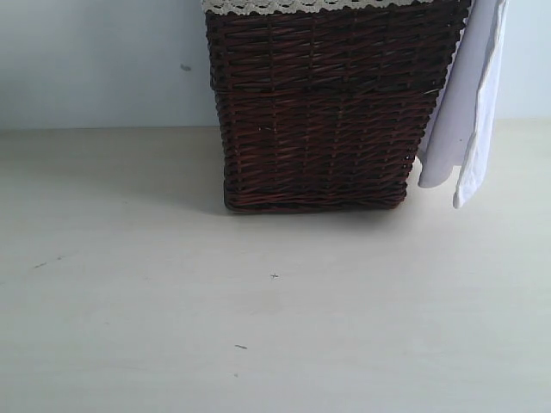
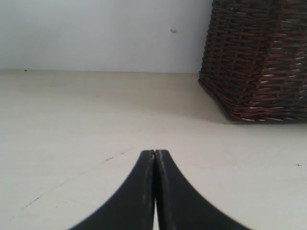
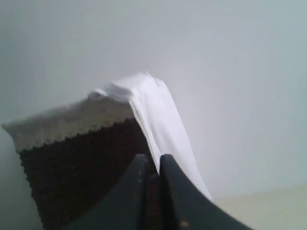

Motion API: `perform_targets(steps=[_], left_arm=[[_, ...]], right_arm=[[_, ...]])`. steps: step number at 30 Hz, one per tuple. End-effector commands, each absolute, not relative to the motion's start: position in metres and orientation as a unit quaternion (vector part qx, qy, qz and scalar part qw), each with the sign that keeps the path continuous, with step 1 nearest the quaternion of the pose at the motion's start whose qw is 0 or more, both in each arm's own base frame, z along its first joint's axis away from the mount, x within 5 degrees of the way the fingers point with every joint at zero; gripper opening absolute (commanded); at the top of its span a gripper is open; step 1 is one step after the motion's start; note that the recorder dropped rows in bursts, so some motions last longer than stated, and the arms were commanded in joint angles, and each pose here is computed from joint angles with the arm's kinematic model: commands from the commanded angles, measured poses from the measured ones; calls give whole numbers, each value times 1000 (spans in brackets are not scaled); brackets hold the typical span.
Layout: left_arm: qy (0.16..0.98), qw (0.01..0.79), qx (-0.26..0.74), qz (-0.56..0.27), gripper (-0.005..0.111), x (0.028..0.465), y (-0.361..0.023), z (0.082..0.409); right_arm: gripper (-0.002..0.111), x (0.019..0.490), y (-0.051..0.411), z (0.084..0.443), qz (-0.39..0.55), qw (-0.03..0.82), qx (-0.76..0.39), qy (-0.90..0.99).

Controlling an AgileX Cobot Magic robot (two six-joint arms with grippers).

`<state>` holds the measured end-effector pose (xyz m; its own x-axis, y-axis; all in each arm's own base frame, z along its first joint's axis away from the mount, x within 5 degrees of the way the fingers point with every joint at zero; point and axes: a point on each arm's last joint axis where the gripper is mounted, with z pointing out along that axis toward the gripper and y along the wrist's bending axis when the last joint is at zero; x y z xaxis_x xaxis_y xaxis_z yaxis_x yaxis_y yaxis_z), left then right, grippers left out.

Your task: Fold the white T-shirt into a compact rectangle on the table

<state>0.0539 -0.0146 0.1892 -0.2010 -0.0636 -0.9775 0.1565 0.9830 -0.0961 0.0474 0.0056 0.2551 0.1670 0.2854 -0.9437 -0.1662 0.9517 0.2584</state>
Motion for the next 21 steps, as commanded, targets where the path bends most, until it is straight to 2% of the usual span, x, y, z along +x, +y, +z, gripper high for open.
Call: perform_targets(steps=[1, 4, 7, 12, 15, 18, 21], left_arm=[[768, 634, 27, -87, 1, 54, -14, 189], [768, 634, 27, -87, 1, 54, -14, 189], [768, 634, 27, -87, 1, 54, -14, 189], [768, 634, 27, -87, 1, 54, -14, 189], [768, 634, 27, -87, 1, 54, -14, 189], [768, 634, 27, -87, 1, 54, -14, 189], [768, 634, 27, -87, 1, 54, -14, 189]], right_arm=[[35, 35, 4, 302, 154, 798, 43, 582], [58, 41, 6, 328, 153, 793, 39, 589], [66, 56, 10, 355, 131, 773, 12, 621], [68, 103, 20, 400, 113, 708, -33, 696], [68, 164, 31, 423, 108, 640, -62, 758], [68, 209, 37, 429, 98, 586, -83, 800], [68, 254, 45, 409, 80, 511, -134, 845]])
